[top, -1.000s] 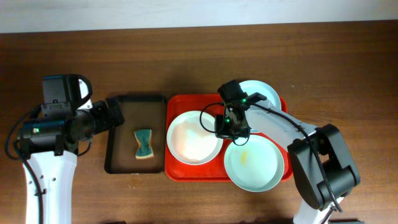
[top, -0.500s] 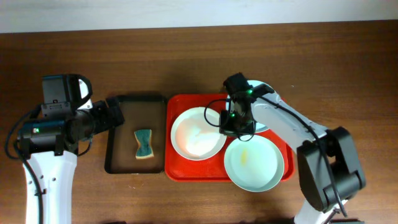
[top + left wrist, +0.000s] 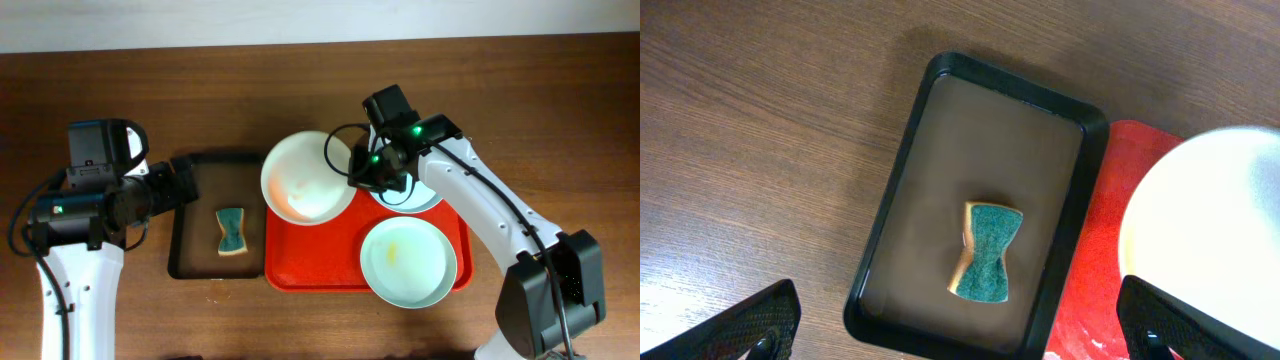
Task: Clean dirty plates on tray and stack at the side
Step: 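Lift the white plate with the right gripper off the red tray, then carry the white plate right and set it on the table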
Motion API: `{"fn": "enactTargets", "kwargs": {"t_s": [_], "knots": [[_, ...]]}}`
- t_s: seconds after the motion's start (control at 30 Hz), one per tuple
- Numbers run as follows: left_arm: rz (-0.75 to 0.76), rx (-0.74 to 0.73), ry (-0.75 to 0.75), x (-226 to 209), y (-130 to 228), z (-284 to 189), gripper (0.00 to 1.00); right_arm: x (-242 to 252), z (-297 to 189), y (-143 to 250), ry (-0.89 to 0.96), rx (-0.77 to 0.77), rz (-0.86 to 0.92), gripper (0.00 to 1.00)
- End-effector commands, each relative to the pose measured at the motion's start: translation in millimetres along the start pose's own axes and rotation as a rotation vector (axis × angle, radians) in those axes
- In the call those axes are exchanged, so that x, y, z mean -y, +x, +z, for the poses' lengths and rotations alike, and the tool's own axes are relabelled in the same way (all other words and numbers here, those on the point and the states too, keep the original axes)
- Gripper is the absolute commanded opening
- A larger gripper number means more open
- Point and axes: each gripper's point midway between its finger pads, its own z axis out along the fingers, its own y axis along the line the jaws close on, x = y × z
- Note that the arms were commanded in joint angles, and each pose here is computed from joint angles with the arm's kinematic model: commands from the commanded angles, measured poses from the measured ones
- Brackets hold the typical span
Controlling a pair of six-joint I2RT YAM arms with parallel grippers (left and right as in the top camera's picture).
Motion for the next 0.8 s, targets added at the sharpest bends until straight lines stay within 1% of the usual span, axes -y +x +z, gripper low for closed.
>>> {"fn": "enactTargets", "kwargs": {"t_s": [0.0,0.17,0.23,0.37,0.6,0.77], "knots": [[-0.011,0.000,0.003,0.3,-0.2,-0.3,0.99,-34.2,-9.9,-7.8,-0.081,0.067,-0.012,0.04],[-0.011,0.000,0.003,0.3,-0.2,-0.3,0.99,-53.5,-4.2,-14.7,-0.060,0.165,-0.020,0.04],[-0.011,0.000,0.003,0.3,-0.2,-0.3,0.99,-63.1,-0.2,-13.6,-0.067,0.181,-0.031,0.04],[-0.011,0.000,0.003,0.3,-0.2,-0.3,0.99,-79.5,8.2,-16.4,-0.026,0.280,-0.067,0.04],[-0.011,0.000,0.003,0.3,-0.2,-0.3,0.99,-103.1,37.3,-21.1,0.050,0.433,-0.145,0.04],[-0.011,0.000,0.003,0.3,-0.2,-0.3,0.99,-136.2,24.8,-31.1,0.115,0.646,-0.369,0.04]]}}
